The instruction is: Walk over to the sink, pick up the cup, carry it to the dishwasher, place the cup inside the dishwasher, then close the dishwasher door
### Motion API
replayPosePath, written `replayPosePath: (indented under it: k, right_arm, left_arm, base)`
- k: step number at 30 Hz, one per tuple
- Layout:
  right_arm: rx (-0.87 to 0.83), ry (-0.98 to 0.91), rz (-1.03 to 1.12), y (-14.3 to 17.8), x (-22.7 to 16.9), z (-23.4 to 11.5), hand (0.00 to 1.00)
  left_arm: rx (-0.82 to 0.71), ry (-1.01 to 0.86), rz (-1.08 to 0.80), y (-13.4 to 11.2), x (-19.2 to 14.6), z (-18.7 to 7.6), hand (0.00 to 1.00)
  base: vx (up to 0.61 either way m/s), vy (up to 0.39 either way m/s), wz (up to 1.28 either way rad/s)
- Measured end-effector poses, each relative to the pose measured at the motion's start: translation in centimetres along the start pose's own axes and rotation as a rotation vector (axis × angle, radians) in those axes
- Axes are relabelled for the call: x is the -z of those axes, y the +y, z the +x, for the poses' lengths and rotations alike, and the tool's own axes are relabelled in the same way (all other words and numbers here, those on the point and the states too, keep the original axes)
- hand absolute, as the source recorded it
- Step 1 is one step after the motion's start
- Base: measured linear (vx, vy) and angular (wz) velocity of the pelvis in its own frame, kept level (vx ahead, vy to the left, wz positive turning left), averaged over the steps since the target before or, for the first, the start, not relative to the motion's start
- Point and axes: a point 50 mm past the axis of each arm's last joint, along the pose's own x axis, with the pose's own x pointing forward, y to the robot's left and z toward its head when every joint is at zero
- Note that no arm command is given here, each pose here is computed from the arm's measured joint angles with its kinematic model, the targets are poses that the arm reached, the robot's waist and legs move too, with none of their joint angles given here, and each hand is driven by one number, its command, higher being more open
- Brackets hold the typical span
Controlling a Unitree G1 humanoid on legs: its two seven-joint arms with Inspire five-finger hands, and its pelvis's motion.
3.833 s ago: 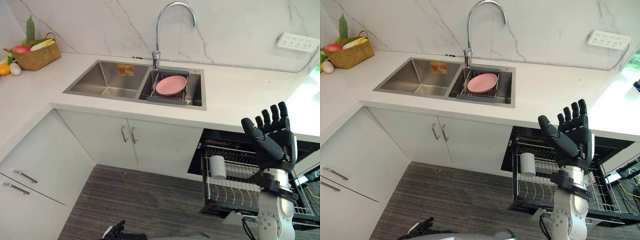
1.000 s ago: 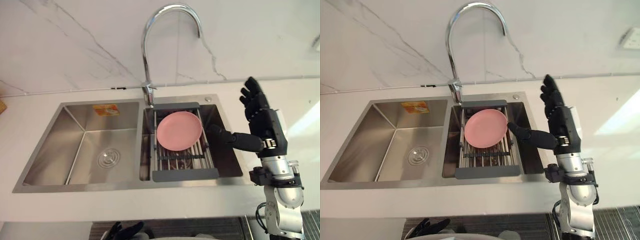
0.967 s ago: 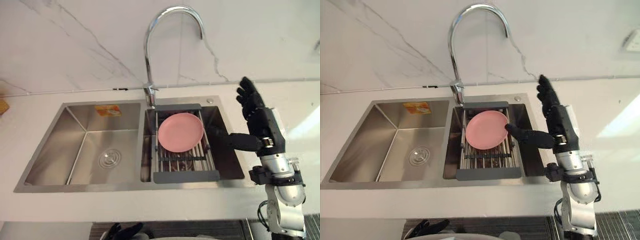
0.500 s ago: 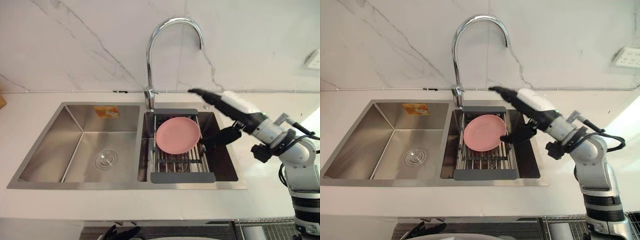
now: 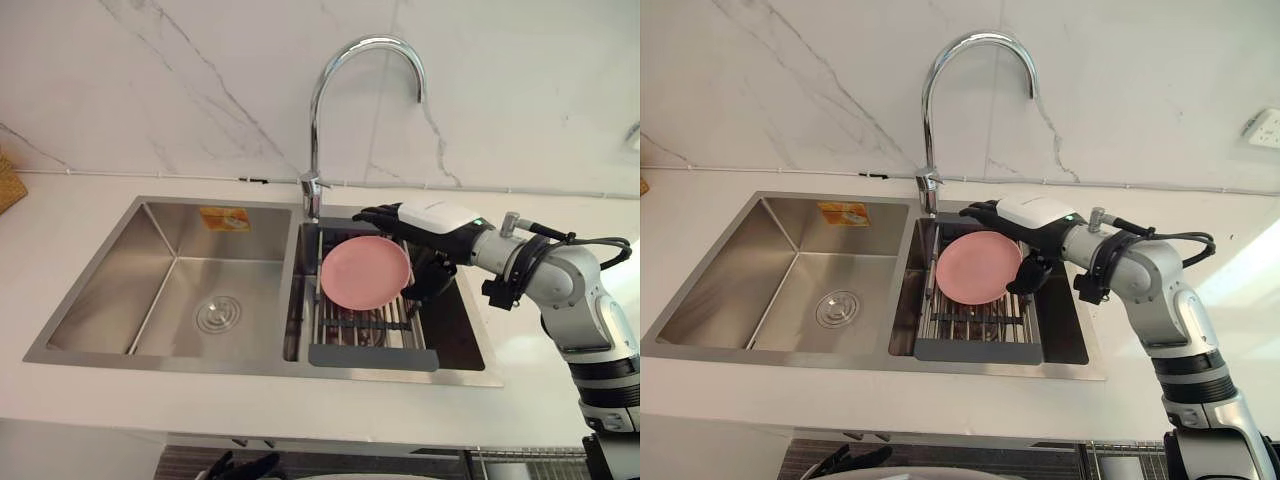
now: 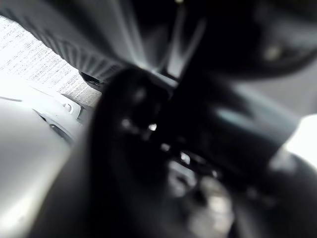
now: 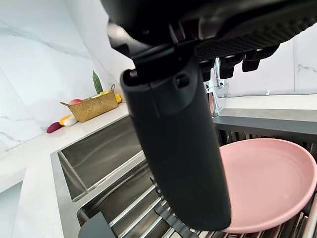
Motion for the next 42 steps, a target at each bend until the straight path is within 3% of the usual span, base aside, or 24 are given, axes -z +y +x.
replayPosePath:
  k: [7, 15, 24, 42]
  right_arm:
    - [-0.038, 0.024, -0.042, 0.8, -0.2, 0.5, 1.0]
    - [-0.166, 0.126, -0.022, 4.7, 1.1, 0.2, 1.0]
    - [-0.195, 0.182, -0.009, 6.6, 1.5, 0.6, 1.0]
    - [-0.064, 0.231, -0.03, 8.4, 1.3, 2.4, 1.0]
  left_arm:
    - [0.003, 0.003, 0.016, 0.1, -0.1, 0.0, 1.0]
    - [0.011, -0.001, 0.049, 0.0, -0.5, 0.0, 1.0]
    - [0.011, 0.003, 0.054, 0.1, -0.5, 0.0, 1.0]
    - [-0.008, -0.002, 0.05, 0.1, -0.5, 0.0, 1.0]
  base:
    - [-0.01, 0.002, 0.02]
    - [-0.03, 0.001, 0.14]
    - [-0.04, 0.011, 0.02]
    - [0.0, 0.0, 0.0]
